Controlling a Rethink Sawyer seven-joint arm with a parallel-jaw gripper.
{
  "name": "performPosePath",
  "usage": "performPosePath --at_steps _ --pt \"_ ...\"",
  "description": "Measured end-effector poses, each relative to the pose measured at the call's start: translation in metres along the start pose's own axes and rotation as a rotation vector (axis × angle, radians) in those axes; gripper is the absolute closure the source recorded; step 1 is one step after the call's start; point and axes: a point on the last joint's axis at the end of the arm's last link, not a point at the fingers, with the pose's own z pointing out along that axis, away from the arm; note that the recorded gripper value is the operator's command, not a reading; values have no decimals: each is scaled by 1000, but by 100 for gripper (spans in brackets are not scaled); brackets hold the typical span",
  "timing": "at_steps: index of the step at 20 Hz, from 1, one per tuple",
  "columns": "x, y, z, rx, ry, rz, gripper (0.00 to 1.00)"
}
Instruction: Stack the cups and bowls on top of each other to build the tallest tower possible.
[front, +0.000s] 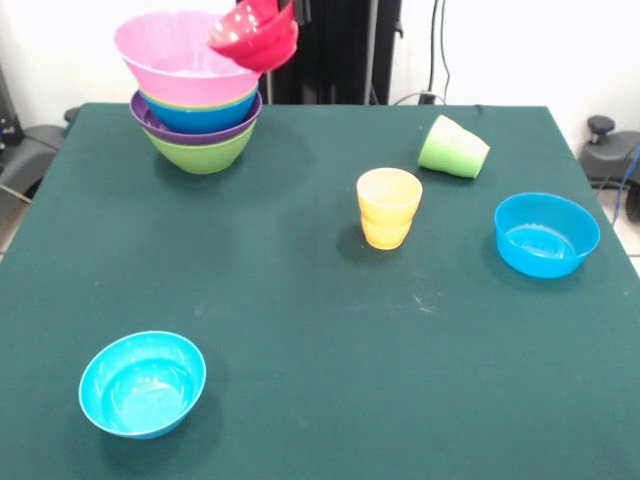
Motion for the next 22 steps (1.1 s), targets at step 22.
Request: performPosePath --at_steps 22 --pt "32 -31 1 -35 -42 110 100"
